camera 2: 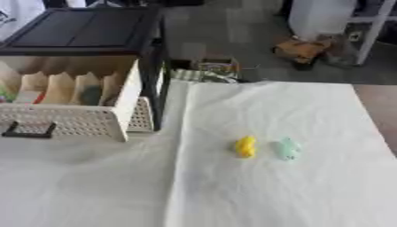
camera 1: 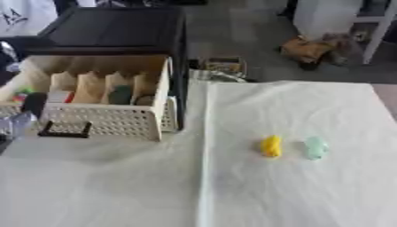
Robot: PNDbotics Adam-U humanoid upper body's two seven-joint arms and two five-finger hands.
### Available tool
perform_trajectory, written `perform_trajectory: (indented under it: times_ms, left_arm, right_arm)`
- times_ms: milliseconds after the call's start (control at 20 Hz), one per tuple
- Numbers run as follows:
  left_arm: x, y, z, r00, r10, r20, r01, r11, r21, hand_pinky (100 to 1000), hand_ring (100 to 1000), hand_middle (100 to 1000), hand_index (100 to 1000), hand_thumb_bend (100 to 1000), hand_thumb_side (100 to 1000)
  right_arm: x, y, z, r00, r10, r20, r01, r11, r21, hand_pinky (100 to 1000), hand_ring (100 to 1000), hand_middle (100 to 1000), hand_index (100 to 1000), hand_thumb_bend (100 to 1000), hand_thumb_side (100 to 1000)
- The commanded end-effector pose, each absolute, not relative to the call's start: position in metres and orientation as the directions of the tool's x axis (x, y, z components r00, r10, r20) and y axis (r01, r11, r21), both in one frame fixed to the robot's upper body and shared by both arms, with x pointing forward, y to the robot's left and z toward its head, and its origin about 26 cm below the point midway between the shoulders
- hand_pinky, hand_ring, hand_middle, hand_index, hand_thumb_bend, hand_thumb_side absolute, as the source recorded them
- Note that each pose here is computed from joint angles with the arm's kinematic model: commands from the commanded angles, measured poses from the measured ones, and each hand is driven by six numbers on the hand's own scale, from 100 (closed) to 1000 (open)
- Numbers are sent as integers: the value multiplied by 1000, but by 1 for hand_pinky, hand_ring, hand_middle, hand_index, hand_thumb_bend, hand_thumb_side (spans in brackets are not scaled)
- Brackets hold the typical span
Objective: Pick up objects from table and place into drawer.
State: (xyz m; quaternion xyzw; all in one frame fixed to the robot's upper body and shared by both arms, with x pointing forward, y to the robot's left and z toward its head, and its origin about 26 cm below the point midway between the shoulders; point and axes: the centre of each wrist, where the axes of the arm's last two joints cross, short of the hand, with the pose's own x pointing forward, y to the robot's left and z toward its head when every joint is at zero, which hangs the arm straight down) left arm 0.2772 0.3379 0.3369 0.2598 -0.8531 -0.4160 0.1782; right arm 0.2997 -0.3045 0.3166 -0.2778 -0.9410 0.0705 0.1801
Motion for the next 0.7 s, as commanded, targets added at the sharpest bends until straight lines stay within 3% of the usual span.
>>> perform_trajectory:
  times_ms: [50, 200, 250, 300, 450, 550, 600, 650, 700]
  left_arm:
    - [272, 338, 353, -883, -450, 133, -262, 708, 655, 100, 100, 100, 942, 100, 273]
    - [274, 336, 349, -943, -281, 178, -152, 840, 521, 100, 100, 124, 945, 100, 414]
    - [276, 335, 345, -957, -222, 188, -107, 869, 482, 100, 100, 132, 943, 100, 425]
    - [278, 333, 340, -967, -158, 202, -55, 896, 441, 100, 100, 193, 911, 100, 512]
    - [284, 326, 318, -968, 7, 250, 105, 919, 380, 123, 100, 290, 906, 100, 549]
    - [288, 321, 304, -956, 91, 280, 196, 907, 373, 209, 169, 379, 901, 100, 567]
    - [290, 319, 298, -949, 126, 290, 233, 899, 370, 284, 282, 455, 901, 100, 551]
    - [291, 317, 293, -942, 151, 301, 260, 892, 369, 295, 296, 463, 901, 100, 576]
    - [291, 315, 287, -934, 173, 313, 285, 888, 360, 361, 364, 500, 896, 100, 598]
  right_arm:
    - [293, -307, 327, -770, 586, 251, 523, 806, -278, 810, 749, 454, 826, 420, 1000]
    - [293, -307, 328, -758, 607, 237, 531, 786, -317, 810, 749, 440, 828, 416, 1000]
    - [293, -307, 328, -754, 615, 231, 533, 778, -332, 810, 749, 439, 828, 416, 1000]
    - [292, -307, 329, -748, 625, 222, 535, 766, -355, 808, 749, 424, 833, 422, 1000]
    - [291, -307, 330, -726, 661, 190, 543, 721, -431, 808, 751, 407, 837, 439, 1000]
    - [291, -308, 332, -711, 685, 158, 552, 683, -478, 808, 754, 394, 839, 469, 1000]
    - [290, -307, 333, -705, 695, 141, 552, 663, -506, 805, 753, 375, 842, 499, 1000]
    - [290, -307, 333, -702, 701, 128, 547, 646, -532, 805, 753, 373, 842, 506, 1000]
    - [290, -306, 335, -697, 708, 111, 546, 624, -559, 806, 757, 363, 844, 536, 1000]
